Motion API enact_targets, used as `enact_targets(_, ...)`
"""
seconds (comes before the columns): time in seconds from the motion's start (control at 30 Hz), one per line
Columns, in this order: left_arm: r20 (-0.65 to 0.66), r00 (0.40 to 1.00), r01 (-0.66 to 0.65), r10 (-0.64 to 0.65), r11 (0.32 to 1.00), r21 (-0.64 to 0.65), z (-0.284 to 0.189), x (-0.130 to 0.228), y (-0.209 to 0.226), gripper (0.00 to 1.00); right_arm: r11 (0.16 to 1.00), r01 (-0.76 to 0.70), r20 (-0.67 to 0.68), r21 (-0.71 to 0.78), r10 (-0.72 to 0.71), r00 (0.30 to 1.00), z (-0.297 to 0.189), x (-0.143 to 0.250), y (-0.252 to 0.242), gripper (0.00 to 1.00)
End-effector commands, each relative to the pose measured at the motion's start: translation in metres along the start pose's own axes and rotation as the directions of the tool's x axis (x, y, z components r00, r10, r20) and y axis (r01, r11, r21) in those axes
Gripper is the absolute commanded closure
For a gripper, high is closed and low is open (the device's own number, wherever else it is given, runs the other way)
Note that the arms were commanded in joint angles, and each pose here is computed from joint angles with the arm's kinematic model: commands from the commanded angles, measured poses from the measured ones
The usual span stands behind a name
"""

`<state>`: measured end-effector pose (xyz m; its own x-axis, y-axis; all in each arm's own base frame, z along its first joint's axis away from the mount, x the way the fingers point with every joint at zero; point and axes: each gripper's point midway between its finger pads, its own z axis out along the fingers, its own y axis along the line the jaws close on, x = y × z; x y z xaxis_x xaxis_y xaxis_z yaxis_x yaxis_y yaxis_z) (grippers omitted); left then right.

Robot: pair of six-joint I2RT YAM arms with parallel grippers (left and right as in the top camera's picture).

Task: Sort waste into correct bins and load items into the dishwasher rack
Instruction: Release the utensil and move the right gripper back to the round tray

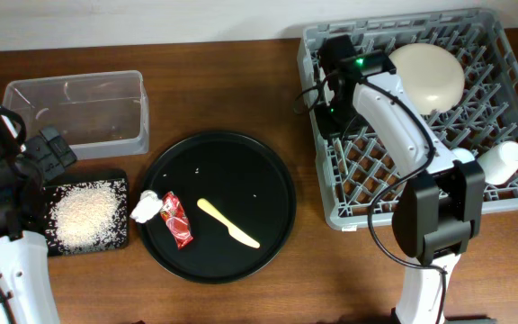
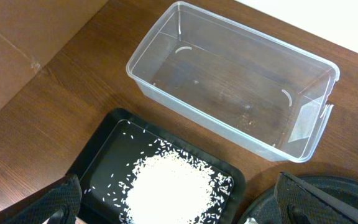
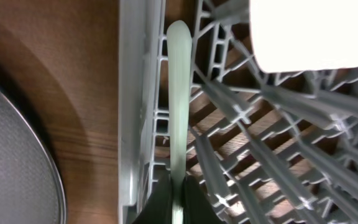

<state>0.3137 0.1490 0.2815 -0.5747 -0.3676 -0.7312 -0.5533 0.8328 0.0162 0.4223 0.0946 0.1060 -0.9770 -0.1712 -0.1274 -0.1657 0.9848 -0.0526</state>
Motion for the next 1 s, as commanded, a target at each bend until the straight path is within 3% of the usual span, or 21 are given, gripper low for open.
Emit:
enact_targets(0.0, 0.021, 1.000, 0.017, -0.017, 1.000, 0.006, -0.007, -0.004, 0.001, 0.01, 0.999, 0.033, 0.027, -0.031, -0.032, 0.999, -0.006, -0.004, 0.011, 0.61)
enact_targets(0.17, 0.021, 1.000, 0.017, -0.017, 1.000, 0.006, -0.007, -0.004, 0.001, 0.01, 0.994, 0.080, 0.105, -0.068, -0.072, 0.992, -0.041, -0.007, 0.035, 0.49)
enact_targets(0.27, 0.021, 1.000, 0.017, -0.017, 1.000, 0.006, -0.007, -0.004, 0.001, 0.01, 0.982, 0.159, 0.124, -0.104, -0.145, 0.981, -0.056, 0.002, 0.067, 0.57)
enact_targets(0.4, 0.021, 1.000, 0.017, -0.017, 1.000, 0.006, -0.007, -0.004, 0.002, 0.01, 0.901, 0.394, 0.117, -0.184, -0.377, 0.919, -0.055, 0.029, 0.133, 0.62)
enact_targets(0.53, 0.021, 1.000, 0.017, -0.017, 1.000, 0.006, -0.007, -0.004, 0.002, 0.01, 0.809, 0.556, 0.099, -0.190, -0.548, 0.831, -0.029, 0.062, 0.195, 0.62)
enact_targets(0.7, 0.021, 1.000, 0.017, -0.017, 1.000, 0.006, -0.007, -0.004, 0.001, 0.01, 0.717, 0.667, 0.092, -0.203, -0.664, 0.742, 0.012, 0.106, 0.247, 0.60)
enact_targets(0.97, 0.021, 1.000, 0.017, -0.017, 1.000, 0.006, -0.007, -0.004, 0.001, 0.01, 0.603, 0.776, 0.182, -0.186, -0.755, 0.630, 0.054, 0.128, 0.281, 0.52)
